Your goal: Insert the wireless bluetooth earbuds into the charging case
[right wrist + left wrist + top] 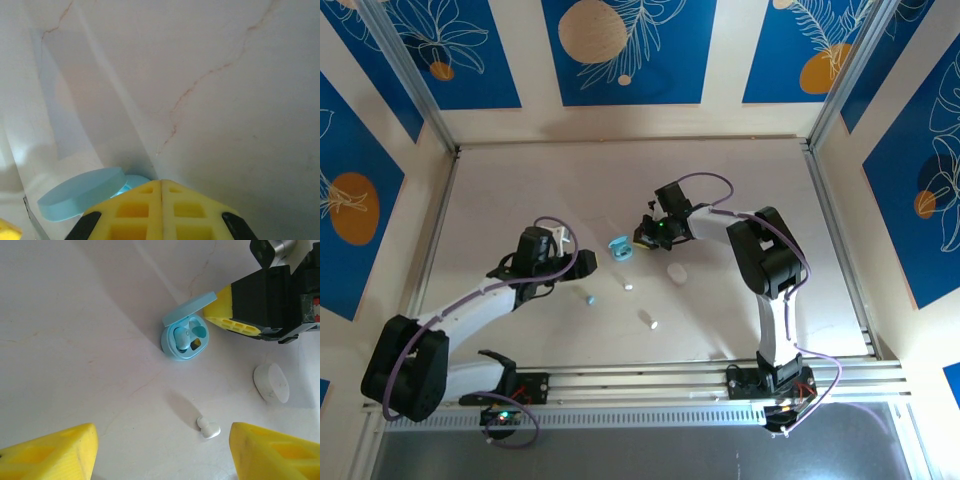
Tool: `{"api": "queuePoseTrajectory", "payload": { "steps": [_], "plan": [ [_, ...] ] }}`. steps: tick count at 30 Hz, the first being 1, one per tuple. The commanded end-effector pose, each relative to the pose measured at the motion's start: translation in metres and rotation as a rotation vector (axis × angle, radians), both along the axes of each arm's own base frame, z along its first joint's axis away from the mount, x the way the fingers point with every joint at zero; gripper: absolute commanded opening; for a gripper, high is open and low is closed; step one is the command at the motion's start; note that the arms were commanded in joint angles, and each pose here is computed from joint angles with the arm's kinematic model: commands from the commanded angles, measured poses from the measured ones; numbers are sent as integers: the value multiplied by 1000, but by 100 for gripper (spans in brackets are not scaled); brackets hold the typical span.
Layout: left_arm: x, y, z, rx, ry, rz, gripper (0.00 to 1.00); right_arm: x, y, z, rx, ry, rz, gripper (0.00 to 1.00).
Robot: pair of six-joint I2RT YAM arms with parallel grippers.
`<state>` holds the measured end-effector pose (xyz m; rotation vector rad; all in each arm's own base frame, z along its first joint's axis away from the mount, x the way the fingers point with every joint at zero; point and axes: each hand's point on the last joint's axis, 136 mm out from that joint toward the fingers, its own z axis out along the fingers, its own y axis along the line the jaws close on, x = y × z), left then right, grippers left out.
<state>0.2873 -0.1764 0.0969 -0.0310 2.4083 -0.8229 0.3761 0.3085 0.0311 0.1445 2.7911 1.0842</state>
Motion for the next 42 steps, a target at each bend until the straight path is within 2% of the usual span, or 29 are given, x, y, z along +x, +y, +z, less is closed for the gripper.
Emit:
{"api": "queuePoseTrajectory", "payload": {
  "steps": [1,21,27,30,38,42],
  "plan": [
    [4,7,3,15,-36,14,70,-10,7,-3,27,35,19,0],
    [1,8,5,7,-42,17,71,-27,-4,-3,4,50,-11,0],
    [-8,10,15,-13,-52,18,86,-35,-20,15,-40,-1,-25,1],
    [-17,12,24,-27,-55,18,99,-43,-25,29,-42,-32,-18,11],
    [-50,22,48,-37,-48,11,100,-72,-35,74,-38,-153,18,39],
    [-71,29,58,-30,-31,6,100,-92,-37,97,-31,-220,43,60]
  ]
}}
